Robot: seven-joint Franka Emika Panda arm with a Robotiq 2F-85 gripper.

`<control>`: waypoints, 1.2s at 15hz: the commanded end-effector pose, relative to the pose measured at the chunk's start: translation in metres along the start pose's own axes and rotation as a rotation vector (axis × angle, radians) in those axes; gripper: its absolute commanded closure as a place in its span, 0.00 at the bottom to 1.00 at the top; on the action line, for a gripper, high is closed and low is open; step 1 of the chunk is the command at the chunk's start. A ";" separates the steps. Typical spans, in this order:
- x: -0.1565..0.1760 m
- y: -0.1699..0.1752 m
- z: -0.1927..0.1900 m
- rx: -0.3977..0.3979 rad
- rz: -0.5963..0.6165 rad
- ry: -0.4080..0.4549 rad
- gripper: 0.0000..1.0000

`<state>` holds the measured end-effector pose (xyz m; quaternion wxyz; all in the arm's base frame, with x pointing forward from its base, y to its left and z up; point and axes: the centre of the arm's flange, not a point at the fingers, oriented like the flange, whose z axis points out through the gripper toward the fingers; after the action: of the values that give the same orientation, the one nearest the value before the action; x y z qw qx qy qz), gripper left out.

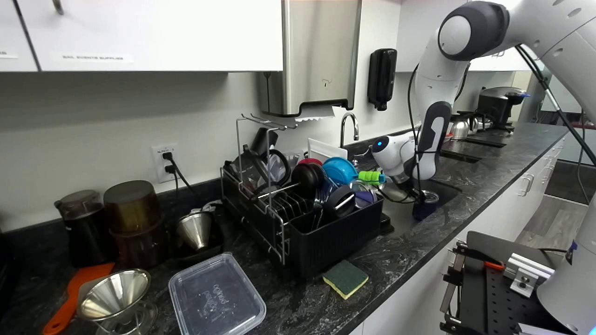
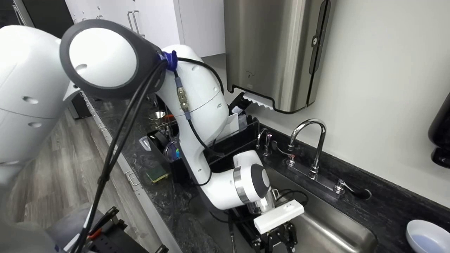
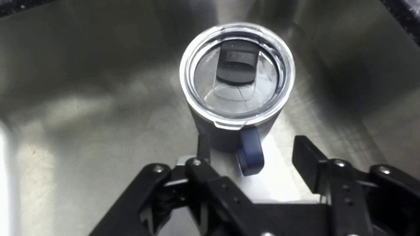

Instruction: Remove the blue cup from the drying rack and put it in the sink.

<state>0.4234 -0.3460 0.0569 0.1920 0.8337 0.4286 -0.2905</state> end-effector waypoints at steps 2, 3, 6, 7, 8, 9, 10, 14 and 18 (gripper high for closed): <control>-0.009 -0.003 -0.019 0.029 0.006 0.027 0.00; -0.012 -0.003 -0.025 0.029 0.014 0.033 0.00; -0.022 0.001 -0.054 0.049 0.064 0.080 0.00; -0.027 0.003 -0.063 0.052 0.081 0.096 0.00; -0.034 0.004 -0.075 0.058 0.100 0.116 0.00; -0.039 0.005 -0.085 0.066 0.124 0.137 0.00; -0.047 0.007 -0.096 0.078 0.151 0.153 0.00; -0.075 0.009 -0.126 0.125 0.241 0.214 0.00; -0.101 0.005 -0.147 0.174 0.314 0.285 0.00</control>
<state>0.4396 -0.3291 0.2148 0.1261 0.9255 0.3029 -0.1890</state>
